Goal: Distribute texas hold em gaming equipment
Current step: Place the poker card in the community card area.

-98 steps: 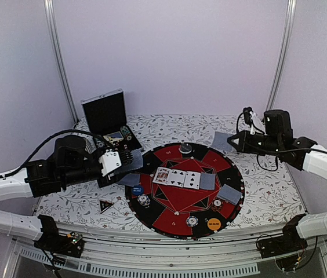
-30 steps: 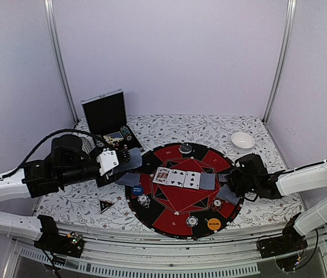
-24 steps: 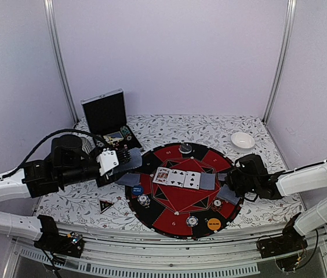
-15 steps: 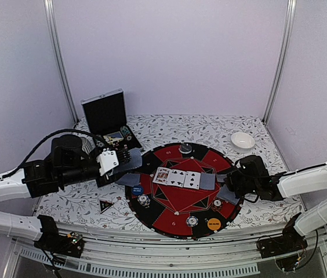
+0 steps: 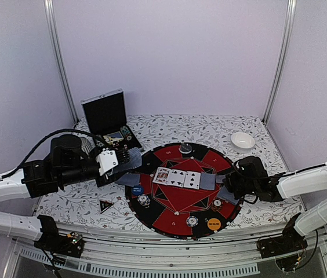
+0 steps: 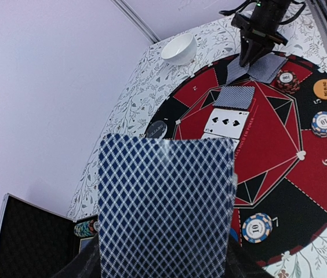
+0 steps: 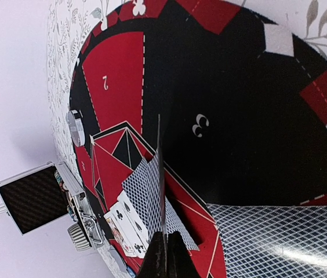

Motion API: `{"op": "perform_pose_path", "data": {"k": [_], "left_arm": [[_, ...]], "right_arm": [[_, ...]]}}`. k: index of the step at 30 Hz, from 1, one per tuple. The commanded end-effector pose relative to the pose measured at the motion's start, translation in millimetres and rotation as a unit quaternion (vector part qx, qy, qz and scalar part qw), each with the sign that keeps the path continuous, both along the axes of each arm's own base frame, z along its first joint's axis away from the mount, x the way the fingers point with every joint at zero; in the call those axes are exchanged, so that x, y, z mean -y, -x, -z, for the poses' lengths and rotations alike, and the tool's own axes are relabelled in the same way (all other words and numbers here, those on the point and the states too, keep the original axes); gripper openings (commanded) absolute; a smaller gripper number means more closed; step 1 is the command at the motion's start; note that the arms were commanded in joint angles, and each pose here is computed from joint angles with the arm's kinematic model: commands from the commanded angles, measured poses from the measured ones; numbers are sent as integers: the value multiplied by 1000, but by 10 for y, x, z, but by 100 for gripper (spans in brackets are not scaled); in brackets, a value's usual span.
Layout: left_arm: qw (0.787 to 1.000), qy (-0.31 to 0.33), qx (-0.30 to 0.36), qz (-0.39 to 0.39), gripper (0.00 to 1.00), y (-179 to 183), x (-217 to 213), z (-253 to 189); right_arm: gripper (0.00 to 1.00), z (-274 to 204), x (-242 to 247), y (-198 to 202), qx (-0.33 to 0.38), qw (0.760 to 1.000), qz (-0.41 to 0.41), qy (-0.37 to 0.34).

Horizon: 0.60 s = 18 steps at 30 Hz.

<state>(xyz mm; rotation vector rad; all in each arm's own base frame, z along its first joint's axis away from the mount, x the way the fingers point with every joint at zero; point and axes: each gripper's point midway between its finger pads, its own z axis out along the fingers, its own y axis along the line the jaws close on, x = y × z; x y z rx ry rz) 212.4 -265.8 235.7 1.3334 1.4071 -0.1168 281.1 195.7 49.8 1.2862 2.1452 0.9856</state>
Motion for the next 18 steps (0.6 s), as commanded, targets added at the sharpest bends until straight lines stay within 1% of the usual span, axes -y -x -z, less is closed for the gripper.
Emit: {"op": "perform_pose_path", "data": {"k": [1,13,14,15,16,17,18], "left_arm": [[1000,23,10,9,54,42,35,-133],[1000,24,11,9,54,47,31,-141],[1000,23,11,9,54,45,27,-138],[1000,23,11,9,54,46,28,-137],[1000,24,11,9,54,47,29,-138],[1000,24,11,9,54,46,28,-140],[1000,24,11,9,54,47,28,-138]], "right_arm": [[2,108,75,27,-6,1000,13,15],[2,114,47,-3,-2,1000,2,26],[4,100,38,-2,-1,1000,-1,25],[8,93,39,-5,0,1000,-1,24],[15,91,38,4,-1,1000,-2,23],[25,86,36,4,0,1000,-2,22],[30,80,38,8,0,1000,-3,22]]}}
